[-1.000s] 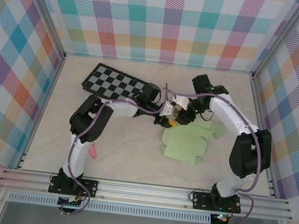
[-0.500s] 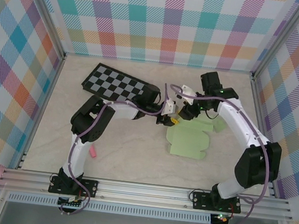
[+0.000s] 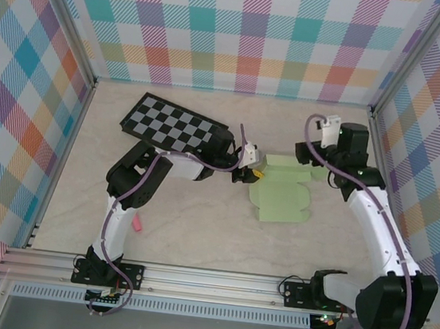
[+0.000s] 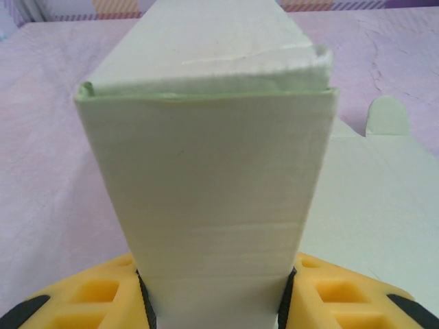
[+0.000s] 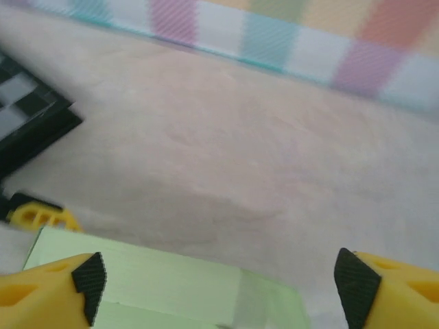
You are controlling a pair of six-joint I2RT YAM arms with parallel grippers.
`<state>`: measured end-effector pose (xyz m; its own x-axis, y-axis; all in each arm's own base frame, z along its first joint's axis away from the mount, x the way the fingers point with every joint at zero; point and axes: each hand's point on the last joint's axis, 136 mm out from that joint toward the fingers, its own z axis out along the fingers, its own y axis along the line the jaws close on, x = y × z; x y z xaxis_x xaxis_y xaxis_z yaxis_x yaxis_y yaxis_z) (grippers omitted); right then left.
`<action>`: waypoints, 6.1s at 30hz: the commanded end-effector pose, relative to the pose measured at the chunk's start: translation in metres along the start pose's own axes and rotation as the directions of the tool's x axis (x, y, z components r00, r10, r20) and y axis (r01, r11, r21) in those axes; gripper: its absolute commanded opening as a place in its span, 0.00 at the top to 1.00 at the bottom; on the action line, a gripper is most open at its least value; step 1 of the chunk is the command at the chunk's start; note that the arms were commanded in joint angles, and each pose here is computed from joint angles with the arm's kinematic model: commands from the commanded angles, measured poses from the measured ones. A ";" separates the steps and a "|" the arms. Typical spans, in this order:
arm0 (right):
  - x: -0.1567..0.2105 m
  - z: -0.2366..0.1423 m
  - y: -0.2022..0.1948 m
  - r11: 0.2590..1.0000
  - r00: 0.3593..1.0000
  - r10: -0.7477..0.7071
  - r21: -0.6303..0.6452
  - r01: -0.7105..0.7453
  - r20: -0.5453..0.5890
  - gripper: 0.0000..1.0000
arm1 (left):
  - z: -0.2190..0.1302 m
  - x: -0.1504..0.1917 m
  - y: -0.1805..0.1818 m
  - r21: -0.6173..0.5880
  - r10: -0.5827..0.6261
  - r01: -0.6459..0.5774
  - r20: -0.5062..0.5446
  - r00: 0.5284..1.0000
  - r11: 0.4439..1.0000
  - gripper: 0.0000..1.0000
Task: Fold the paper box
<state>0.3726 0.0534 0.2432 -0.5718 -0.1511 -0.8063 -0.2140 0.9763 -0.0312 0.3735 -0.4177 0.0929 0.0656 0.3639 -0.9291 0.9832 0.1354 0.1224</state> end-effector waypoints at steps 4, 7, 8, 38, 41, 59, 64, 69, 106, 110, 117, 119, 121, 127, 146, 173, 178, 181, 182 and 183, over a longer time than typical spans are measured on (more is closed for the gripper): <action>0.036 0.026 -0.007 0.913 0.877 0.386 -0.019 -0.408 -0.288 0.14 | 0.003 0.017 0.007 -0.076 0.072 -0.074 -0.027 0.997 0.994 0.59; 0.036 0.027 0.012 0.844 0.786 0.471 -0.053 -0.533 -0.400 0.30 | 0.007 0.024 0.002 -0.074 0.134 -0.138 -0.051 0.990 0.988 0.59; 0.037 0.027 0.020 0.799 0.730 0.513 -0.058 -0.598 -0.451 0.34 | 0.009 0.025 0.000 -0.069 0.138 -0.142 -0.060 0.989 0.987 0.59; 0.042 0.099 0.121 0.771 0.561 0.343 -0.116 -0.627 -0.753 0.85 | 0.022 0.031 0.041 0.002 0.067 -0.067 -0.148 0.987 0.998 0.55; 0.033 0.095 0.122 0.687 0.528 0.366 -0.161 -0.709 -0.766 0.86 | 0.020 0.033 0.045 0.021 0.060 -0.057 -0.161 0.985 0.998 0.56; 0.079 0.135 0.132 0.543 0.404 0.391 -0.147 -0.827 -0.827 0.94 | 0.025 0.043 0.060 0.008 0.081 -0.081 -0.216 0.973 0.997 0.56; 0.090 0.138 0.129 0.559 0.402 0.412 -0.122 -0.820 -0.818 0.94 | 0.029 0.051 0.060 0.023 0.110 -0.107 -0.262 0.959 0.994 0.56; 0.087 0.134 0.134 0.569 0.422 0.407 -0.136 -0.811 -0.810 0.90 | 0.032 0.059 0.062 0.012 0.135 -0.138 -0.293 0.946 0.990 0.56; 0.088 0.084 -0.028 0.739 0.719 0.618 -0.076 -0.669 -0.317 0.48 | -0.031 0.019 0.077 -0.086 -0.137 0.124 -0.159 0.978 0.988 0.66; 0.083 0.081 -0.035 0.774 0.752 0.587 -0.065 -0.630 -0.300 0.44 | -0.036 0.006 0.074 -0.079 -0.182 0.173 -0.132 0.974 0.982 0.65; 0.088 0.084 -0.030 0.800 0.780 0.535 -0.103 -0.592 -0.325 0.40 | -0.043 -0.013 0.082 -0.123 -0.281 0.270 -0.083 0.956 0.955 0.64; 0.091 0.085 -0.028 0.788 0.769 0.547 -0.105 -0.607 -0.331 0.40 | -0.041 -0.009 0.083 -0.133 -0.281 0.268 -0.096 0.955 0.954 0.63; 0.090 0.086 -0.026 0.783 0.771 0.550 -0.122 -0.610 -0.321 0.41 | -0.037 0.002 0.080 -0.147 -0.257 0.238 -0.125 0.958 0.960 0.63; 0.089 0.084 -0.029 0.796 0.780 0.541 -0.106 -0.595 -0.314 0.41 | -0.023 0.043 0.066 -0.163 -0.146 0.110 -0.232 0.962 0.980 0.63; 0.087 0.096 -0.013 0.737 0.767 0.567 -0.232 -0.635 -0.300 0.50 | -0.043 -0.018 0.079 -0.210 -0.389 0.363 -0.097 0.916 0.908 0.64; 0.064 0.124 0.000 0.758 0.851 0.445 -0.389 -0.523 -0.278 0.48 | -0.053 -0.033 0.060 -0.080 -0.384 0.380 -0.050 0.922 0.922 0.63; 0.062 0.132 0.002 0.798 0.877 0.417 -0.364 -0.479 -0.240 0.56 | -0.054 -0.036 0.057 -0.066 -0.402 0.399 -0.044 0.914 0.915 0.63; 0.059 0.136 0.005 0.818 0.892 0.387 -0.359 -0.449 -0.235 0.62 | -0.054 -0.036 0.056 -0.064 -0.398 0.395 -0.044 0.916 0.917 0.64; 0.057 0.137 0.006 0.825 0.898 0.376 -0.359 -0.437 -0.231 0.64 | -0.054 -0.036 0.056 -0.064 -0.397 0.394 -0.045 0.917 0.917 0.64; 0.057 0.139 0.007 0.829 0.903 0.363 -0.362 -0.426 -0.231 0.66 | -0.054 -0.036 0.056 -0.066 -0.395 0.392 -0.047 0.917 0.918 0.64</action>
<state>0.4325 0.0702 0.1017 -0.8141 0.2205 -0.5372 -0.1591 0.8051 0.5715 0.4218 -0.3727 0.1265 -0.3751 0.3543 -0.8566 0.9012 0.3560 -0.2474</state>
